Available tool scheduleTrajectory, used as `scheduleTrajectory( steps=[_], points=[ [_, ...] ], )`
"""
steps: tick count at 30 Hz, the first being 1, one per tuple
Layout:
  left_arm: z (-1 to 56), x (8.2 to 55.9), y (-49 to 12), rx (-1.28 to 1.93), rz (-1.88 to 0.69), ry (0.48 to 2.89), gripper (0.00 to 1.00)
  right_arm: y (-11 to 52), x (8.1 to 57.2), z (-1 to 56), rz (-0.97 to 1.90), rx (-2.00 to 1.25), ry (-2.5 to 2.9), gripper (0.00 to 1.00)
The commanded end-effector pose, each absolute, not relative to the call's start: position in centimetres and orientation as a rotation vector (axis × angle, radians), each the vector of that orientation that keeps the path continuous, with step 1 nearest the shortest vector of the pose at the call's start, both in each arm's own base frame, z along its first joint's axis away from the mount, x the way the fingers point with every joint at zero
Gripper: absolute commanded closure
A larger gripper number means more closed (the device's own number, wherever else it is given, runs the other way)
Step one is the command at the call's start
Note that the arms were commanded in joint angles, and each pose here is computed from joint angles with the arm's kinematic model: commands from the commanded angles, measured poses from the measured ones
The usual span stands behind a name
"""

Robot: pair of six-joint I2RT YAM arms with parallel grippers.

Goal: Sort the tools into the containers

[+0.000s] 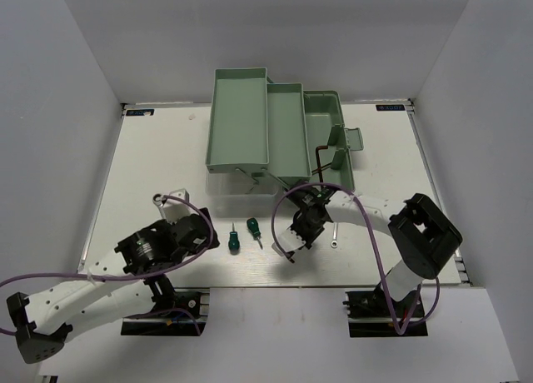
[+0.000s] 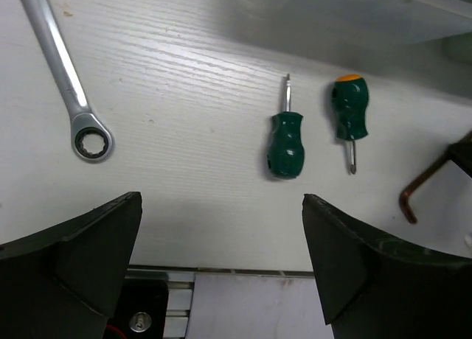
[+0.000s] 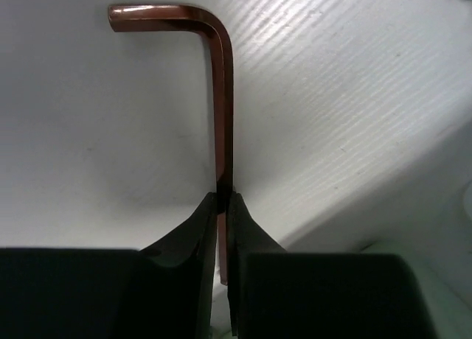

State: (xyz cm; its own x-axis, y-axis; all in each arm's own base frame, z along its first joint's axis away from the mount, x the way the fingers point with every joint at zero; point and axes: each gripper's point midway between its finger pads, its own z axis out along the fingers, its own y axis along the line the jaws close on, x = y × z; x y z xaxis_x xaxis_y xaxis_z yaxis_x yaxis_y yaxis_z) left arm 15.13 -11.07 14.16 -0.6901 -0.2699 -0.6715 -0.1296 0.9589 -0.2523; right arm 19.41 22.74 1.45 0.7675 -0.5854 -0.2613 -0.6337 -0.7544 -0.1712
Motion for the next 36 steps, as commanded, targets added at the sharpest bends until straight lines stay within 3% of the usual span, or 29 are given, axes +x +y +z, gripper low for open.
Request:
scheduleTrajectory(
  steps=[1,4,8,13,20,31,36],
  points=[
    [13.4,15.8,-10.1,-0.424,-0.194,2.291,0.0,17.9,14.1,-0.5,0.503,-2.929,1.055,0.92],
    [12.3,16.2,-11.4,-0.414,-0.245,2.293,0.0,17.3,13.4,-0.1,0.507,-2.913,1.109,1.0],
    [10.5,16.5,-14.2,-0.276,-0.315,2.338,0.0,18.2,12.6,1.4,0.564,-2.761,1.252,1.0],
    [9.8,16.8,-10.8,-0.464,-0.084,2.312,0.0,21.2,12.5,6.1,0.626,-2.52,1.298,1.0],
    [10.2,18.5,-10.0,-0.544,0.053,2.254,0.0,23.6,12.6,12.3,0.692,-2.27,1.398,1.0],
    [10.5,19.4,-5.6,-0.688,0.19,2.16,0.0,20.3,23.0,22.5,0.141,-1.609,1.684,1.0],
    [10.6,19.9,-5.0,-0.694,0.228,2.158,0.0,16.3,28.5,26.6,-0.072,-1.138,1.773,1.0]
  ],
)
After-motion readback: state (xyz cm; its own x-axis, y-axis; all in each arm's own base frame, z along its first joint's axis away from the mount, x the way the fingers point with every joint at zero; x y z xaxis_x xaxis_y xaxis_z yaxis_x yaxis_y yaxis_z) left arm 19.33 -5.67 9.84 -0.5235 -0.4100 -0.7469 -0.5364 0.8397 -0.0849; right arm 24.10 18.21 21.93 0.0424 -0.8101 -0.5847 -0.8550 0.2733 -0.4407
